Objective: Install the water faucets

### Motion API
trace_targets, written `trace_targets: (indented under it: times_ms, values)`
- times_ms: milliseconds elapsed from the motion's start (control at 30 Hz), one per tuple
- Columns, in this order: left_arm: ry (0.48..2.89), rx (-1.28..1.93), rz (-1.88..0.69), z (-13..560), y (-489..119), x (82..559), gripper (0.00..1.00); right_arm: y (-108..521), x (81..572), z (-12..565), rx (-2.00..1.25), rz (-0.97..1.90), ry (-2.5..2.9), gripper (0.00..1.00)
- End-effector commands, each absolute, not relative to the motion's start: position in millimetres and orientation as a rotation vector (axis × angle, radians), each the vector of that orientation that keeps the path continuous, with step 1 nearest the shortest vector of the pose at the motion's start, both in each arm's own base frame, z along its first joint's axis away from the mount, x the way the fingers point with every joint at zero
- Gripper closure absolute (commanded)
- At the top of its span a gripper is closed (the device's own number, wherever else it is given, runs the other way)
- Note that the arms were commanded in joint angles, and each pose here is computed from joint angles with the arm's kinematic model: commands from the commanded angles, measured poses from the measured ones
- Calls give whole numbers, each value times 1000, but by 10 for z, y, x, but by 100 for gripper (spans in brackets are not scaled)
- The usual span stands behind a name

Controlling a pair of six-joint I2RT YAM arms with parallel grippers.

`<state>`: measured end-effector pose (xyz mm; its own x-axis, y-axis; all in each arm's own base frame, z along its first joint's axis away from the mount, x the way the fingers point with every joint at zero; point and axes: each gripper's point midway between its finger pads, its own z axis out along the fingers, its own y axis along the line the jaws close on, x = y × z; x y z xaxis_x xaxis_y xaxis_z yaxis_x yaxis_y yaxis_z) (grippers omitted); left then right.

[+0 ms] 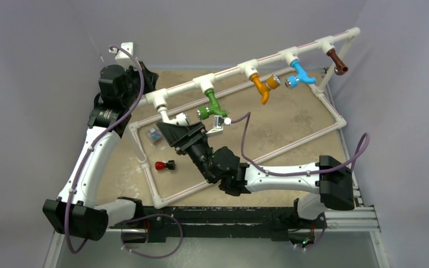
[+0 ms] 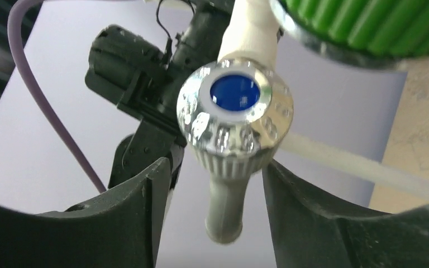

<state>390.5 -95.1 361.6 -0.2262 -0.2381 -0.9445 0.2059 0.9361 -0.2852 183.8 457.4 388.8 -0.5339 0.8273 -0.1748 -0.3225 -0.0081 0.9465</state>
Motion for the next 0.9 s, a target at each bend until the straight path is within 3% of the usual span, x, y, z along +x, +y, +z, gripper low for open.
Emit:
trace_targets:
  times_ms: [0,100,300,700,867]
  values:
    - [1985,-22,-426,2925,-1017,3767,100,4449,1634,4072,475,1759,1406,28]
    - [1984,-23,-422,2928,-1011,3767,100,4370,1610,4003,383,1665,1452,16]
    - [1983,-23,-424,2933,-1008,3764,100,4074,1557,3903,153,1445,1512,7]
    - [1993,-31,-426,2896,-993,3787,100,3470,1749,4192,-712,505,1262,8]
    - [1991,-31,-422,2903,-988,3785,100,3495,1712,4289,-1021,207,1001,10]
